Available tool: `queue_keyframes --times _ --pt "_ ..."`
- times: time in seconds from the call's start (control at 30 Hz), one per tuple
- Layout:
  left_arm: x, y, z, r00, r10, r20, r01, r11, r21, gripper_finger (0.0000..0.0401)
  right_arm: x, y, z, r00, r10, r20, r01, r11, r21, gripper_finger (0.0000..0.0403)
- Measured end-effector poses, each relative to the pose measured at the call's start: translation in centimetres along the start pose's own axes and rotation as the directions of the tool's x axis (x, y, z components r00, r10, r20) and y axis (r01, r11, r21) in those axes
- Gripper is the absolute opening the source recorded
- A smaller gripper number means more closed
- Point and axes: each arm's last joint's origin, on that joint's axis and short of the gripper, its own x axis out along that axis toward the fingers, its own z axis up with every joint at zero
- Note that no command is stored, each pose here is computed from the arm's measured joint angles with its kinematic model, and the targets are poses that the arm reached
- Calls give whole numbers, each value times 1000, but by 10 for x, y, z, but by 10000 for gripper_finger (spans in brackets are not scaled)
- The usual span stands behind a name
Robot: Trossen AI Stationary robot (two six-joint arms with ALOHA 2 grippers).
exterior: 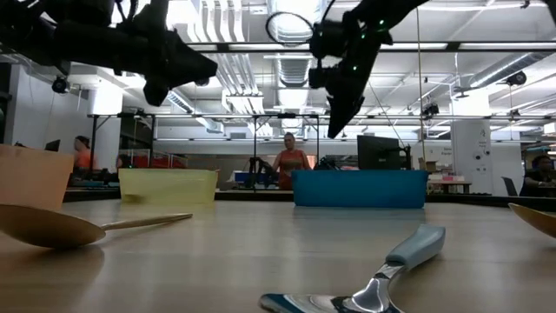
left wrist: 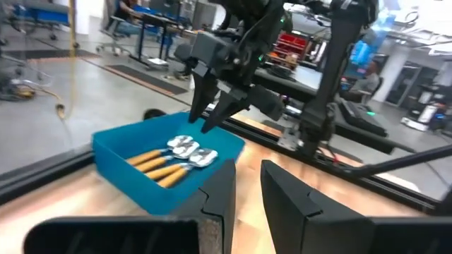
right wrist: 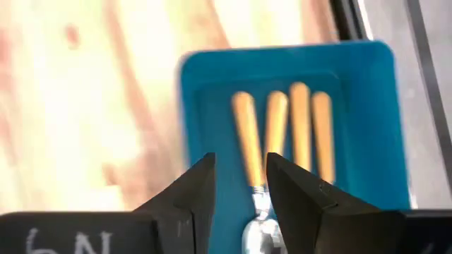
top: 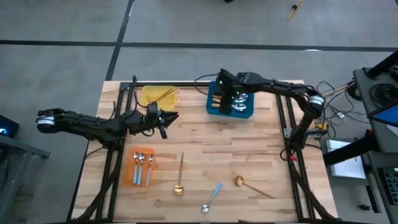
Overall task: Sort silverware by color (type)
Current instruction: Put the gold spoon into the yellow bin
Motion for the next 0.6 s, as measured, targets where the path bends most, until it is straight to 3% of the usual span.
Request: queue_keyframes --times 0.23,0.6 --pt "-3 -10 -2 999 -52 -3 52 998 -29 51 -16 51 -16 994 49 96 -45 998 -42 108" --pt "-4 -14 -2 998 -69 2 69 991 -111 51 -31 123 -39 980 164 115 -157 985 -68 92"
